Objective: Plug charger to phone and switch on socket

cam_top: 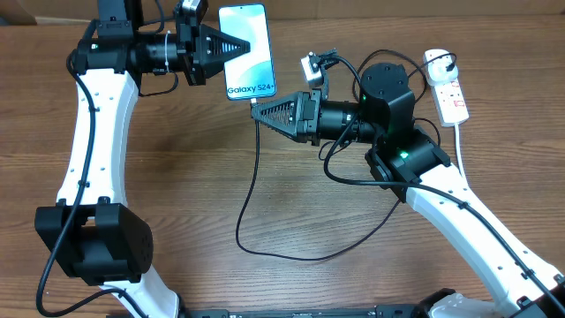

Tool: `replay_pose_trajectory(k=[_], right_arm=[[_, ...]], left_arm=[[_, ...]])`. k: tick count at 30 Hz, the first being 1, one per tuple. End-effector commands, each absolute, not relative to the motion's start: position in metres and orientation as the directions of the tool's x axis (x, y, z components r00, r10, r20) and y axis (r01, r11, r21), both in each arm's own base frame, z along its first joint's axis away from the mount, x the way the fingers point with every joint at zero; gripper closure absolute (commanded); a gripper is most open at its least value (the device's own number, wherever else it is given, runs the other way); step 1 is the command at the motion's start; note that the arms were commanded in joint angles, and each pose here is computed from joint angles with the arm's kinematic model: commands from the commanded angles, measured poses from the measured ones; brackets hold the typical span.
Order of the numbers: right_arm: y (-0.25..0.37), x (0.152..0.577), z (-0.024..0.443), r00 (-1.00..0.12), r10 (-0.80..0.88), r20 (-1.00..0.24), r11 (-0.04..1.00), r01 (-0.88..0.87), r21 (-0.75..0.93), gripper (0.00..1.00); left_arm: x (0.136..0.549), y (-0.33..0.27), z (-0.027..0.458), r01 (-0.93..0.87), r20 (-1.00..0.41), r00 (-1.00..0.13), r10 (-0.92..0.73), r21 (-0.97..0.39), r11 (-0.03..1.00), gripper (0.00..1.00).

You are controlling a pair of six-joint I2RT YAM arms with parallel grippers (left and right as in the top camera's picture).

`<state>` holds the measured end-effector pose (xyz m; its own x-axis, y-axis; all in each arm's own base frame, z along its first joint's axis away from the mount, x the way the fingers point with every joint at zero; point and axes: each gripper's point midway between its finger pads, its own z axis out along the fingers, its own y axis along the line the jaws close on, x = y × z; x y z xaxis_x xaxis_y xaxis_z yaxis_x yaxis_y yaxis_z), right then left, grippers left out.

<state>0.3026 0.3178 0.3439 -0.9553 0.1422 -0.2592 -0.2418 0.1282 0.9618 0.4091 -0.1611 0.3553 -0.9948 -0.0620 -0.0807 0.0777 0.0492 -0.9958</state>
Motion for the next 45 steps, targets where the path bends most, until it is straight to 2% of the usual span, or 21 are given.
replay_pose_trajectory(k=[1, 45], right_arm=[[0.3207, 0.3036, 0.3504, -0.954, 0.143, -0.264, 0.118, -0.248, 0.962, 0.96], [0.3205, 0.3051, 0.3519, -0.951, 0.151, -0.270, 0.116, -0.254, 0.960, 0.96]], left_arm=[[0.4024, -0.1646, 0.3645, 0.090, -0.090, -0.996, -0.022, -0.996, 0.007, 0.96], [0.3992, -0.1677, 0.3665, 0.097, -0.097, -0.995, -0.005, -0.995, -0.007, 0.96]])
